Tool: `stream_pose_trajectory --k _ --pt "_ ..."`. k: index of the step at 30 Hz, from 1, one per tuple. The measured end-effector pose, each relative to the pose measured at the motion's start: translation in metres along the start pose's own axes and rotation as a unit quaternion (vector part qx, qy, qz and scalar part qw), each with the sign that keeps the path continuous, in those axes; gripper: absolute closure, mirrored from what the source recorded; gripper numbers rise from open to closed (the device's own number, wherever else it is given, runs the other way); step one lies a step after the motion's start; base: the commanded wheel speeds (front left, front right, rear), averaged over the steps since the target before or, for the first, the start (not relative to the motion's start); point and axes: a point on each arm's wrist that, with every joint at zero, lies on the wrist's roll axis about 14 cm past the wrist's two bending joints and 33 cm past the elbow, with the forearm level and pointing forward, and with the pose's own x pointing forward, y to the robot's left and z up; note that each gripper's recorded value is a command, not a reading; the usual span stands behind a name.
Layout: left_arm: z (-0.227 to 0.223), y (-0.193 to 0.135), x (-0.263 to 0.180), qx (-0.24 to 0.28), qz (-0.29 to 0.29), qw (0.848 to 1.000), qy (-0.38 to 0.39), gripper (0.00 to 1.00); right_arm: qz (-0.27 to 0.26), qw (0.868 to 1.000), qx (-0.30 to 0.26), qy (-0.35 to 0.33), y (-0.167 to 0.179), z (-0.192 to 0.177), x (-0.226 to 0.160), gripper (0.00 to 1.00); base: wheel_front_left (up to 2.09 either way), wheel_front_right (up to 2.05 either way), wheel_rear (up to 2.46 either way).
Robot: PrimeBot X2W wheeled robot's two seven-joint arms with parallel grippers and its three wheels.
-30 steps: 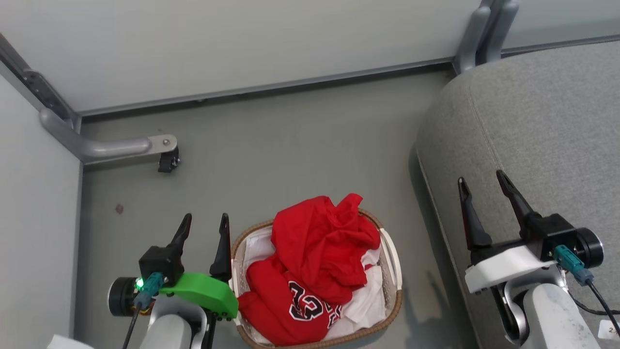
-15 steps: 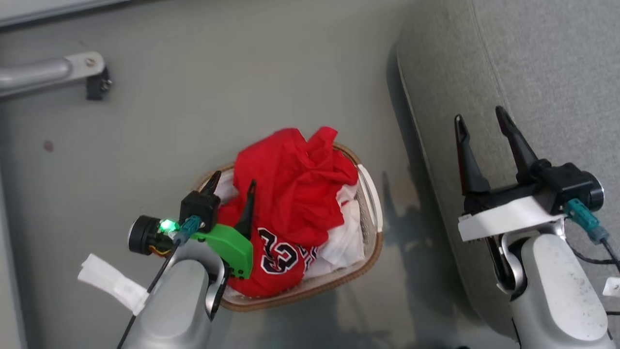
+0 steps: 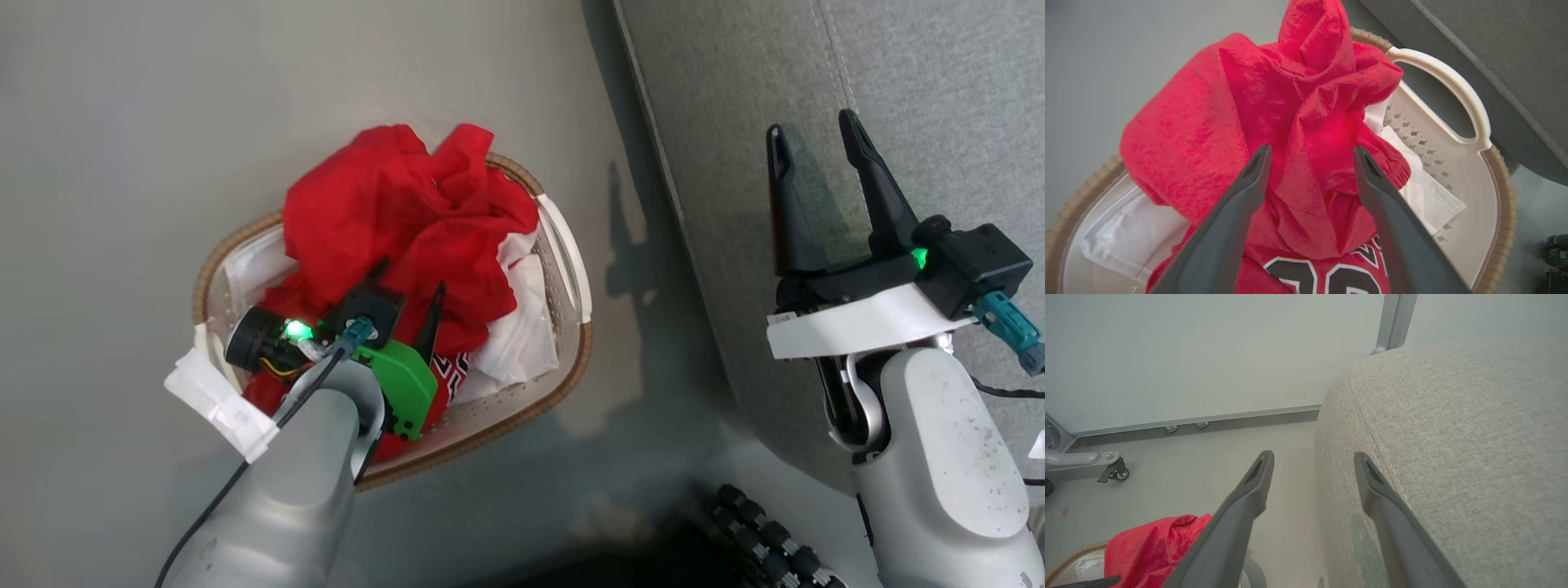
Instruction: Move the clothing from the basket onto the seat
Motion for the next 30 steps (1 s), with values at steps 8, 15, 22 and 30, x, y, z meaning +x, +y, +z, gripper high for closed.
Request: stream_pose_trajectory --k 8,15,22,30 --pt "-0.030 0.008 0.031 -0.006 -0.008 0.999 0.039 0.00 -0.011 0.999 -0.001 0.032 -0.011 -0.028 0.002 0.00 0.00 0.00 0.00" --pt "-0.046 0.009 0.046 -0.013 -0.011 0.998 0.062 0.86 -0.024 0.999 -0.006 0.048 -0.021 -0.038 -0.003 0.00 0.00 0.00 0.00" --pt "-0.036 0.007 0.047 -0.035 -0.012 0.998 0.050 1.00 -0.027 0.998 -0.007 0.051 -0.023 -0.037 -0.006 0.00 0.00 0.00 0.00" --pt "0.004 0.005 0.027 -0.043 0.000 0.999 -0.004 1.00 -0.028 0.999 -0.017 0.042 -0.023 -0.023 -0.011 0.00 0.00 0.00 0.00"
